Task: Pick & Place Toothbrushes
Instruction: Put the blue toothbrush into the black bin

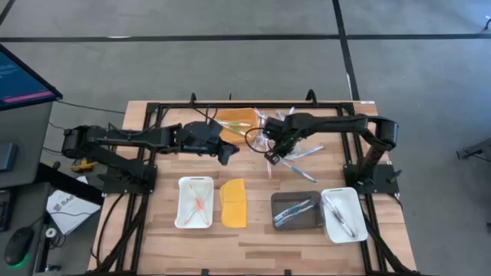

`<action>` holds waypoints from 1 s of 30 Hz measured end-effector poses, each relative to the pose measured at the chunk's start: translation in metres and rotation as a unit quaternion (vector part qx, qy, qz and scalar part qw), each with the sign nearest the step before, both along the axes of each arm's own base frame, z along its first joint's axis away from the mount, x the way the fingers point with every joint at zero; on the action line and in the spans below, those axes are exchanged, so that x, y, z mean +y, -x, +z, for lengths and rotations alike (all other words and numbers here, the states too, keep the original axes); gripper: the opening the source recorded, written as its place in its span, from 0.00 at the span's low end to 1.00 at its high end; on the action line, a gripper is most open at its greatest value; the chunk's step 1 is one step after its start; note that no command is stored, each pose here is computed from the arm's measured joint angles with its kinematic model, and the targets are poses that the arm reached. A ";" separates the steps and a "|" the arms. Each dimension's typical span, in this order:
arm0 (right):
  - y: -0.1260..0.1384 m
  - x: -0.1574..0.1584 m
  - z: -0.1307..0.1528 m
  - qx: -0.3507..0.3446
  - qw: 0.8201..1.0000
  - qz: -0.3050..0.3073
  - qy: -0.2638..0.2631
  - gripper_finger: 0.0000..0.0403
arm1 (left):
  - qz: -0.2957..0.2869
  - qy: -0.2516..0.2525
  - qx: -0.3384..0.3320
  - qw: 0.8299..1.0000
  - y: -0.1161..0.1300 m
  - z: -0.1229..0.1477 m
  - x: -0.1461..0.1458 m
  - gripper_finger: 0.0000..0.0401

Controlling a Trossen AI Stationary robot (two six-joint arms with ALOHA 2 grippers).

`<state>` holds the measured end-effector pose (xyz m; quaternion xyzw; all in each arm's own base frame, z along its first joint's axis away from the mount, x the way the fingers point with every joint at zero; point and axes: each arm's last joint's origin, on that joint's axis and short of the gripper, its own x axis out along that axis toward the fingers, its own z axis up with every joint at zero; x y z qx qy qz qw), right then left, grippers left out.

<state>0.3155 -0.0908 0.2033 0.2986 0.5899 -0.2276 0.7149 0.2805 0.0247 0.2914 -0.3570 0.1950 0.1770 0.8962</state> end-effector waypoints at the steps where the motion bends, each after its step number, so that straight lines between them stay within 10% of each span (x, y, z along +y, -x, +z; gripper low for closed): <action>1: 0.000 0.000 0.006 -0.010 1.000 0.002 0.003 0.00 | -0.002 0.000 0.001 1.000 0.000 0.000 -0.001 0.29; 16: 0.055 0.017 0.074 -0.017 0.993 0.113 0.028 0.00 | -0.008 0.000 0.000 1.000 0.000 0.000 -0.003 0.29; 23: 0.058 0.025 0.059 0.026 0.992 0.116 0.042 0.02 | -0.006 -0.001 -0.003 1.000 -0.001 0.001 -0.003 0.29; 30: 0.066 0.026 0.017 0.032 0.997 0.076 0.002 0.25 | -0.002 -0.004 -0.003 1.000 0.000 0.001 -0.002 0.29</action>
